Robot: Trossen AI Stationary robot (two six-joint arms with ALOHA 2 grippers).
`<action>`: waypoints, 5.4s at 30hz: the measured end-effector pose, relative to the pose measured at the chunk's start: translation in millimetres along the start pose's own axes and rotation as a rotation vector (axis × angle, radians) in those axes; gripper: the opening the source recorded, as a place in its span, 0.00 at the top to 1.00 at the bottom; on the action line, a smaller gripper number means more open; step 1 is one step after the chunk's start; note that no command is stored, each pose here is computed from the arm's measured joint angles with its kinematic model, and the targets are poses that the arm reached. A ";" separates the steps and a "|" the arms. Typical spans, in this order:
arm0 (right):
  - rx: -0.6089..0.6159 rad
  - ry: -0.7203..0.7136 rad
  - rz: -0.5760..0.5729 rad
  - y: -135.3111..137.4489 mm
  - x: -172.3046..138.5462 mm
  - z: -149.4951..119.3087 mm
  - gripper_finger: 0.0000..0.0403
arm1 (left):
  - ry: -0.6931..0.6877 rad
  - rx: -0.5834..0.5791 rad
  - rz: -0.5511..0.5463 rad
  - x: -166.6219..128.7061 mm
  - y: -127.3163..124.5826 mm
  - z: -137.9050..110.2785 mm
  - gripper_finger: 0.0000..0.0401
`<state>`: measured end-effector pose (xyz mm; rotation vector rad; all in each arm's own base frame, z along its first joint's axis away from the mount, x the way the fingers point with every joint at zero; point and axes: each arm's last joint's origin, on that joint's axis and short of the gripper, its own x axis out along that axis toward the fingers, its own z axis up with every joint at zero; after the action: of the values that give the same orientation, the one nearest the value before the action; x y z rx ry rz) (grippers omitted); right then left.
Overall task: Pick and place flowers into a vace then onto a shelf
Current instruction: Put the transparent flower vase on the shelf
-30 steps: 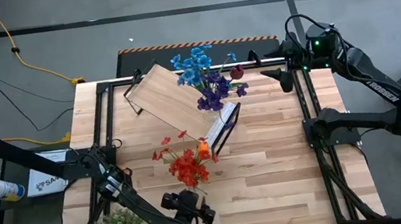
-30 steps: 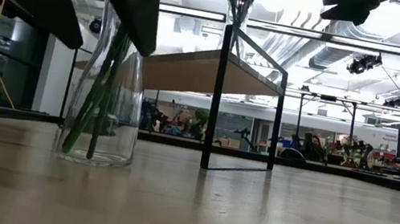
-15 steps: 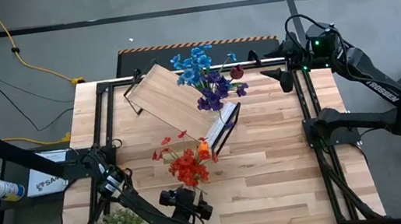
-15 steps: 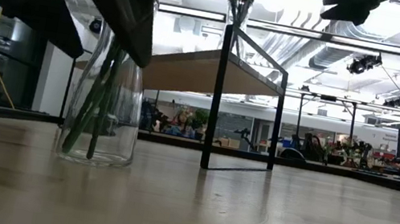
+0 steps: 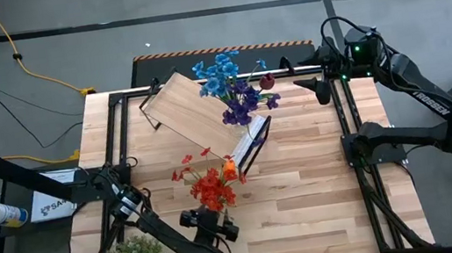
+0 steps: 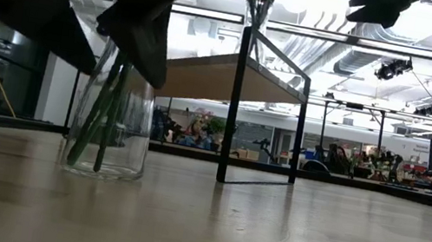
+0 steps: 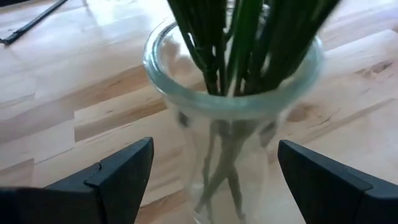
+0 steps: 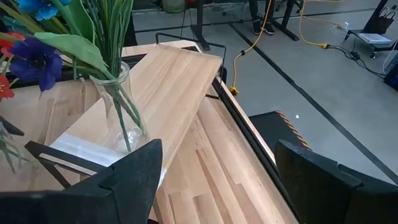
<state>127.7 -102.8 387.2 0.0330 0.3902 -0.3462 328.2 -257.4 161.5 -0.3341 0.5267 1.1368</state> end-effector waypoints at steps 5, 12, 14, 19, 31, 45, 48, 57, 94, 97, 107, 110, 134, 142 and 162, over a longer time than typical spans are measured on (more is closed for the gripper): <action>0.005 0.013 0.002 0.2 0.0 -1.3 0.26 | -0.045 -0.007 0.002 7.9 1.3 -0.3 0.06; 0.006 0.015 0.003 0.3 -0.1 -1.5 0.26 | -0.074 -0.009 0.010 17.3 -0.6 5.0 0.06; 0.006 0.016 0.003 0.3 0.0 -1.6 0.26 | -0.073 -0.001 0.016 19.6 -1.3 6.6 0.06; 0.007 0.018 0.003 0.4 -0.1 -1.8 0.26 | -0.072 0.005 0.025 22.4 -1.9 8.4 0.14; 0.008 0.032 0.006 0.6 0.0 -3.2 0.26 | -0.087 0.001 0.015 22.0 -2.2 9.7 0.49; 0.008 0.032 0.006 0.6 0.0 -3.2 0.26 | -0.046 -0.127 -0.017 6.2 3.0 28.6 0.49; 0.008 0.031 0.006 0.6 -0.1 -3.2 0.26 | -0.050 -0.153 -0.043 -1.2 6.4 43.2 0.49; -0.017 0.017 0.003 0.4 -0.1 -1.7 0.26 | -0.032 -0.163 -0.124 -28.2 24.2 92.2 0.49; -0.159 -0.133 -0.081 -3.8 -1.1 14.3 0.26 | -0.404 -0.138 -0.084 -46.7 211.8 331.6 0.49; -0.177 -0.124 -0.114 -4.8 -1.1 14.2 0.26 | -0.407 -0.182 0.002 -32.3 219.3 342.9 0.49; -0.197 -0.110 -0.164 -6.1 -1.3 13.8 0.26 | -0.369 -0.250 0.223 13.4 224.9 363.6 0.49; -0.197 -0.109 -0.164 -6.1 -1.3 13.8 0.26 | -0.363 -0.252 0.269 25.6 221.0 365.8 0.49; -0.192 -0.102 -0.162 -5.9 -1.5 12.9 0.26 | -0.299 -0.279 0.397 114.8 206.7 308.5 0.49; -0.149 -0.104 -0.167 -6.2 -1.5 12.9 0.26 | -0.284 -0.279 0.423 147.5 206.5 294.0 0.49; -0.138 -0.102 -0.165 -3.7 -7.3 11.5 0.38 | -0.253 -0.287 0.354 202.4 210.8 280.0 0.49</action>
<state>124.3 -105.0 400.7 -0.1522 0.3158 -0.4809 262.1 122.6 284.2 -0.3452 0.1998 1.5791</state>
